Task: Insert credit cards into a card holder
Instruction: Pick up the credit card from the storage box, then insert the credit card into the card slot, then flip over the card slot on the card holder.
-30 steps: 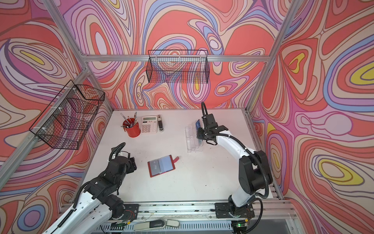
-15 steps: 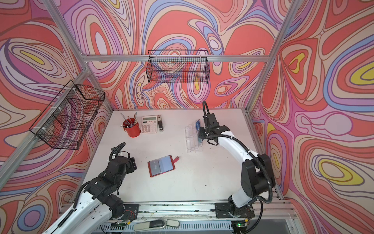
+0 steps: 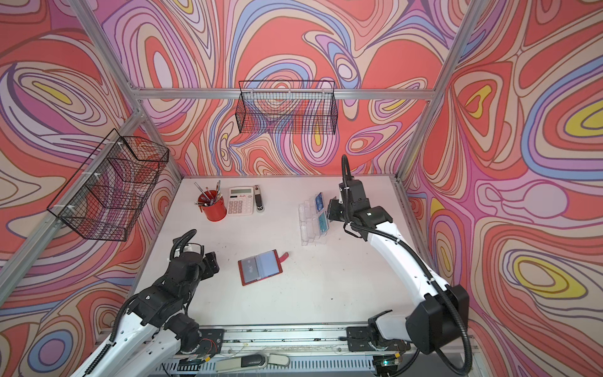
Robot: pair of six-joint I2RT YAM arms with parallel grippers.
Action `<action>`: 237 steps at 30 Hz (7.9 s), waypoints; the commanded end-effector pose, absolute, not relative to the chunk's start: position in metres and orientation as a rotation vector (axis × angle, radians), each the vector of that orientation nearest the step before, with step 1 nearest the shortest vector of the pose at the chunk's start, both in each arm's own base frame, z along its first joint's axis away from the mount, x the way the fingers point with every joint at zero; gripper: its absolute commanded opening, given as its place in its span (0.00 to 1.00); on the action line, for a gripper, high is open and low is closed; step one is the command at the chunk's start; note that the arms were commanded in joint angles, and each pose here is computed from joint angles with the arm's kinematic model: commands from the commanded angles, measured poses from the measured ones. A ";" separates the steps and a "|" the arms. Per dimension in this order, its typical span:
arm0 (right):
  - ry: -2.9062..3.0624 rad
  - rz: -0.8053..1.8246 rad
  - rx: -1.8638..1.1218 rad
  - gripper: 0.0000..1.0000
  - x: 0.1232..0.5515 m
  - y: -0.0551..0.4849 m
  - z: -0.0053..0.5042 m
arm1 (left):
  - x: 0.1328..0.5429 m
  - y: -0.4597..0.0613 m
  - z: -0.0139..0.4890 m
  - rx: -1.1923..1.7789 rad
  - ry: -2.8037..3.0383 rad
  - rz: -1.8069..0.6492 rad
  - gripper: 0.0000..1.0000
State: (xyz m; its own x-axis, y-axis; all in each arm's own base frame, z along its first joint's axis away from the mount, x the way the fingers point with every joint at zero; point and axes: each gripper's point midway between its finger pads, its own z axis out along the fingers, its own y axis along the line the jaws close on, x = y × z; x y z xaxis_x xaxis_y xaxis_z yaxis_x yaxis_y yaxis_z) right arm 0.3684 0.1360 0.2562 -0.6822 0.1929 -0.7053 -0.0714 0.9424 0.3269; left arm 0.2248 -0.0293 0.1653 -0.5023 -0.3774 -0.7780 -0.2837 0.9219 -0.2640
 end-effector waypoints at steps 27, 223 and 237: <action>2.401 1.097 -0.156 0.00 0.278 0.367 0.100 | 0.202 -0.081 0.065 -1.178 2.296 -0.615 0.92; 2.561 0.684 -0.161 0.31 0.249 0.403 0.010 | 0.229 -0.136 0.032 -0.919 2.516 -0.738 0.53; 2.504 0.820 -0.201 0.29 0.246 0.418 0.025 | 0.236 -0.127 0.059 -0.695 2.573 -0.546 0.34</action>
State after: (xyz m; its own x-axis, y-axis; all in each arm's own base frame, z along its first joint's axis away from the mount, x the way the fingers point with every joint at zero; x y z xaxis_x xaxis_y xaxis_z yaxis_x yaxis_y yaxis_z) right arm 0.2575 0.4180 0.0344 -0.8532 0.0429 -0.5198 -0.2702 0.8161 0.5109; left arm 0.2426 -0.1405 0.0548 -0.7759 -0.5854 -0.2351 -0.3975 0.7430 -0.5385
